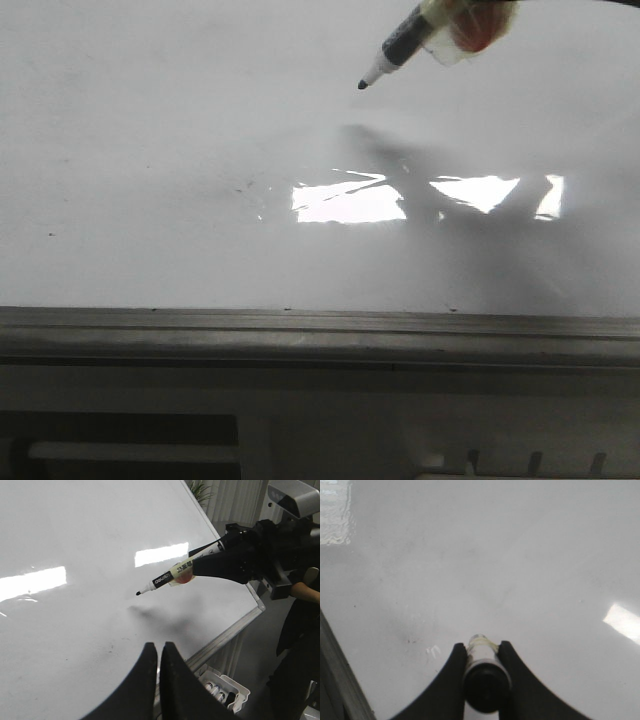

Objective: Write number 6 on whiteboard

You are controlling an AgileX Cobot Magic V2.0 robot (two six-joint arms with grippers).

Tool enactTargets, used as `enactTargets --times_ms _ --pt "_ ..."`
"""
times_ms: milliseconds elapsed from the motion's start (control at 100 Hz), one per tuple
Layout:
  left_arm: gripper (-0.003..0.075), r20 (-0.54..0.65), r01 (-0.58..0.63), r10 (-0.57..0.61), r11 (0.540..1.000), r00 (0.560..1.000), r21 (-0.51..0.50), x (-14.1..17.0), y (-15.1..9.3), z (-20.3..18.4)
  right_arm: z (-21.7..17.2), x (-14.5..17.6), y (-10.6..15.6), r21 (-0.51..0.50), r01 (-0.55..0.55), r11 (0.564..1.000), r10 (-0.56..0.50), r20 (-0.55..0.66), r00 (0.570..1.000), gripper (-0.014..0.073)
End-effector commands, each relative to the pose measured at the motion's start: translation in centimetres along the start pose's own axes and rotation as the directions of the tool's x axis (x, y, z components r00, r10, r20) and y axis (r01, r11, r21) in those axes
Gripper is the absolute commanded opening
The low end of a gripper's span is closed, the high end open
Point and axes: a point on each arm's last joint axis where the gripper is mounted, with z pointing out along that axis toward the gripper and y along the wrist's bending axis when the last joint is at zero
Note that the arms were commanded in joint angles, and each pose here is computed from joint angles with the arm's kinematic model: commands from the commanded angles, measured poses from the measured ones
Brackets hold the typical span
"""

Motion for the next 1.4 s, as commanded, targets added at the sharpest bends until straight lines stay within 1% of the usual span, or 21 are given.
enactTargets --times_ms 0,280,370,490,660,730,800,910,1010,1140,1230,1320,1390 --pt "-0.0019 0.076 0.026 -0.024 0.999 0.997 -0.025 -1.4 0.2 0.0 0.4 -1.3 -1.0 0.083 0.023 0.996 -0.029 0.078 0.997 -0.0045" --pt "-0.0019 0.077 0.032 -0.030 0.999 0.997 -0.024 -1.4 0.2 0.0 2.1 0.0 -0.4 0.059 0.015 0.998 -0.014 -0.001 1.000 -0.0044" --pt "-0.0019 0.077 0.034 -0.032 0.999 0.997 -0.024 -1.4 0.2 0.0 2.5 0.5 -0.2 0.035 0.016 0.999 -0.015 -0.035 0.999 -0.0044" --pt "-0.0019 0.077 0.034 -0.032 0.999 0.997 -0.024 -1.4 0.2 0.0 2.5 1.3 0.7 -0.050 0.010 0.999 -0.016 -0.119 0.993 -0.0044" --pt "-0.0019 0.077 0.034 -0.032 0.999 0.997 -0.024 -1.4 0.2 0.0 2.1 2.5 1.9 -0.194 -0.017 0.981 -0.033 -0.255 0.966 -0.0044" --pt "-0.0019 0.077 0.034 -0.032 0.999 0.997 -0.024 -1.4 0.2 0.0 1.9 2.9 2.3 -0.238 -0.031 0.971 -0.043 -0.298 0.954 -0.0044" --pt "-0.0019 0.077 0.034 -0.032 0.999 0.997 -0.024 -1.4 0.2 0.0 1.8 3.1 2.5 -0.257 -0.038 0.966 -0.047 -0.318 0.947 -0.0044" --pt "-0.0019 0.077 0.034 -0.032 0.999 0.997 -0.024 -1.4 0.2 0.0 1.4 2.7 2.1 -0.237 -0.033 0.971 -0.039 -0.292 0.956 -0.0044" --pt "-0.0019 0.075 0.034 -0.032 0.999 0.997 -0.023 -1.3 0.2 0.0 0.8 2.5 1.1 -0.191 -0.041 0.981 -0.016 -0.288 0.957 -0.0044" --pt "-0.0019 0.075 0.034 -0.032 0.999 0.997 -0.023 -1.3 0.2 0.0 -0.1 2.7 -0.9 -0.095 -0.062 0.993 0.030 -0.308 0.951 -0.0044" --pt "-0.0019 0.075 0.034 -0.032 0.999 0.997 -0.023 -1.3 0.2 0.0 -0.4 2.3 -2.0 -0.034 -0.063 0.997 0.051 -0.290 0.956 -0.0044" --pt "-0.0019 0.077 0.034 -0.032 0.999 0.997 -0.024 -1.4 0.2 0.0 -0.2 1.2 -2.5 -0.020 -0.058 0.998 0.051 -0.261 0.964 -0.0044" --pt "-0.0019 0.077 0.034 -0.032 0.999 0.997 -0.024 -1.4 0.2 0.0 0.2 0.6 -2.5 -0.032 -0.055 0.998 0.045 -0.252 0.967 -0.0044"
